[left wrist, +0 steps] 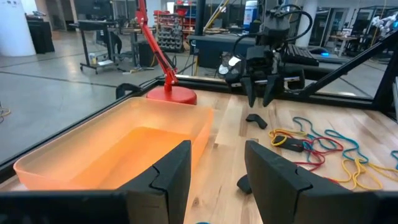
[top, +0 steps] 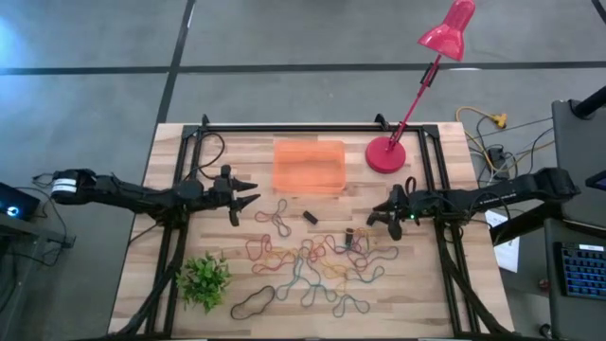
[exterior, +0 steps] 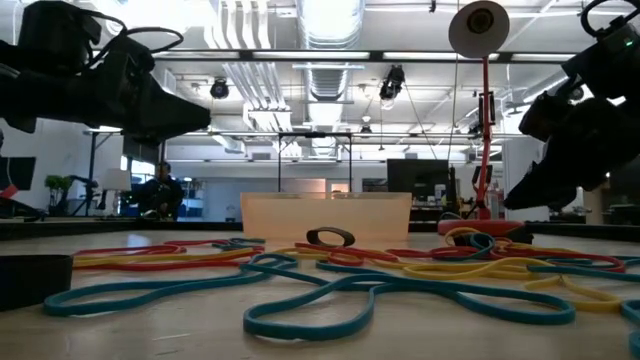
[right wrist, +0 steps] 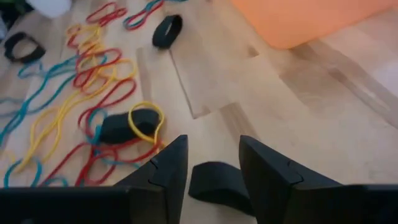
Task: Pick and place rubber bands into bin
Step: Put the black rubber band into the orange bin
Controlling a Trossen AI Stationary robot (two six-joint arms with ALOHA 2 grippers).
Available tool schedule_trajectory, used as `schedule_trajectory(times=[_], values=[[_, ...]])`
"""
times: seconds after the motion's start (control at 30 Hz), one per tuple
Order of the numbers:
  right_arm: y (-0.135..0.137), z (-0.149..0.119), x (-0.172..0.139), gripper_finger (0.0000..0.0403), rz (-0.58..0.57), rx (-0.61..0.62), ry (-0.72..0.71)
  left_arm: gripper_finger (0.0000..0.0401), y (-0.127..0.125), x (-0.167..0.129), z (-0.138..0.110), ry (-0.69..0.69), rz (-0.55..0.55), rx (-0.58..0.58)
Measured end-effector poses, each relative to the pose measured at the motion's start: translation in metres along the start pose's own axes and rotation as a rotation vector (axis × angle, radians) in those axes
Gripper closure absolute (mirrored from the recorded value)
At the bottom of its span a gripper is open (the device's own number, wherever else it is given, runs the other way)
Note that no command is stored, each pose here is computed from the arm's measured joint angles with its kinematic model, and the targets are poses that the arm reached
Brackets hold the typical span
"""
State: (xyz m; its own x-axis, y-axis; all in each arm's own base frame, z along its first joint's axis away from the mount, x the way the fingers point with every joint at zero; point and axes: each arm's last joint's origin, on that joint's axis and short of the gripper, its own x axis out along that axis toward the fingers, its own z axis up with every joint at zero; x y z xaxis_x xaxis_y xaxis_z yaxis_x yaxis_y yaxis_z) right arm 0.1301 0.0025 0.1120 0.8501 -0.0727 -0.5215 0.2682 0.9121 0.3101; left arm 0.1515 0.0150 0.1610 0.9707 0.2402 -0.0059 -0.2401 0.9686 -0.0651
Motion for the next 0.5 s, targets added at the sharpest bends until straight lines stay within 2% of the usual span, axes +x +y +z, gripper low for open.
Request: schedule_trajectory(times=[0.23,0.37,0.5], values=[[-0.0016,-0.0034,0.0012,0.0229,-0.018,-0.233,0.037,0.0266,-0.0002,0.0011,0.0006,-0.011,-0.001,-0.002],[-0.0022,-0.0036,0.0015,0.0216,-0.034,-0.257,0.037,0.0266,-0.0002,0.0015,-0.0002,-0.005,0.0,-0.001],[-0.0023,-0.0041,0.0018,0.0213,-0.033,-0.211,0.041,0.0266,-0.0003,0.0018,-0.0009,0.001,0.0,0.001]])
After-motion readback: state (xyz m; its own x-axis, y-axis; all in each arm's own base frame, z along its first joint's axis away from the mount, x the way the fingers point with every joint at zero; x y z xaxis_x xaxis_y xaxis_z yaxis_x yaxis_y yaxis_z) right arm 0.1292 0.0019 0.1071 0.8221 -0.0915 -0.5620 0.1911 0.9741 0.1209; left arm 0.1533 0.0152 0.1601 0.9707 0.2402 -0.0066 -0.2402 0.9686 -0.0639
